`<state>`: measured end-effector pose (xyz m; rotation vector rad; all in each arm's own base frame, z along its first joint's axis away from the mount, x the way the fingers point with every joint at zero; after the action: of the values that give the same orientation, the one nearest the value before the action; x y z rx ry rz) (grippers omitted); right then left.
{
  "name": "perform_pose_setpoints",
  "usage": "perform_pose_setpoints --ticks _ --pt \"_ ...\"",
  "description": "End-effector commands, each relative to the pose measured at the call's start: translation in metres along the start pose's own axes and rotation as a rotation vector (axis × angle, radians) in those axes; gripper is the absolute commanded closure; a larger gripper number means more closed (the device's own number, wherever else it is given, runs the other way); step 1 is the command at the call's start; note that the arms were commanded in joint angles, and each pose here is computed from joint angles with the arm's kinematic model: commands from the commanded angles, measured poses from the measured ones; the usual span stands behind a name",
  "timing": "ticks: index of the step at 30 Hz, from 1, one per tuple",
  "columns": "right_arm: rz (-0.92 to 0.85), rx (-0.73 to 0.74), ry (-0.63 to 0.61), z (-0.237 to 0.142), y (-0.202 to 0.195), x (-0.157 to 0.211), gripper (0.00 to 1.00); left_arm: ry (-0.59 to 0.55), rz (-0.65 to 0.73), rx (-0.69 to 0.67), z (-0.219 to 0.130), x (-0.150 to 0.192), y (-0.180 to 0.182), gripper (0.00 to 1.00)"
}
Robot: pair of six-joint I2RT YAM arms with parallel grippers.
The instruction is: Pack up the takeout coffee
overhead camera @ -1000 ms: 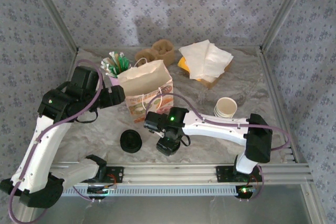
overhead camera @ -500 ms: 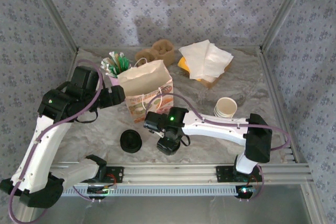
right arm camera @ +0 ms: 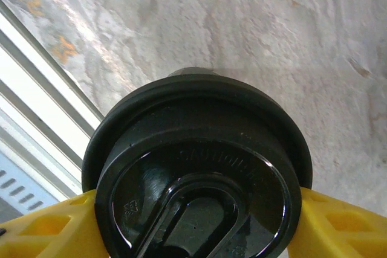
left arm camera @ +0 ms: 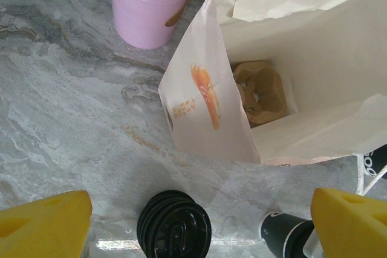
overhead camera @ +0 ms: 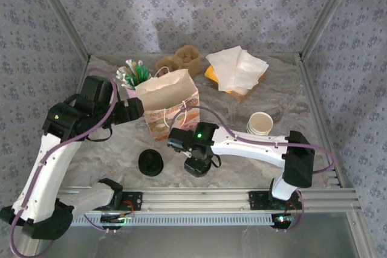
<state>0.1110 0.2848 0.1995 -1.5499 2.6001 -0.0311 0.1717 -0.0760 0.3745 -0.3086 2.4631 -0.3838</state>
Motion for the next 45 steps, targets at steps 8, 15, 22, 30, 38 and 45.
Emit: perform_pose_setpoints --ticks 8,15,22,30,38,45 --pt "0.089 0.084 -0.024 -0.043 -0.035 0.034 0.34 0.016 -0.018 0.038 -0.011 -0.007 -0.013 0.08" --pt "0.202 0.102 -0.092 -0.071 -0.066 0.052 0.34 0.071 0.082 -0.035 -0.013 -0.006 -0.043 0.09" --pt "0.333 0.127 -0.178 -0.098 -0.098 0.074 0.35 0.069 -0.02 -0.03 -0.033 -0.01 -0.076 0.09" --pt "0.38 0.152 -0.303 -0.119 -0.123 0.074 0.35 0.188 -0.424 0.088 -0.032 -0.003 -0.12 0.1" --pt "0.364 0.137 -0.369 -0.121 -0.132 0.069 0.35 0.27 -0.729 -0.022 0.002 0.006 -0.14 0.18" --pt "0.345 0.134 -0.408 -0.121 -0.138 0.064 0.34 0.289 -0.907 -0.209 0.033 0.02 -0.139 0.31"
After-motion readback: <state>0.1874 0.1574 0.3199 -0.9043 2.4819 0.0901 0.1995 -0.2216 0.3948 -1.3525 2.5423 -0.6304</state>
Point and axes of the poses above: each hand's point on the last joint's axis, 136 mm out from that joint toward the fingers, its own z axis out along the fingers, its own y axis along the line the jaws close on, x = y × z, the point moved 7 cm from there along -z, back along the fingers, and after that the axes turned 4 degrees about -z, right-handed, at the moved point
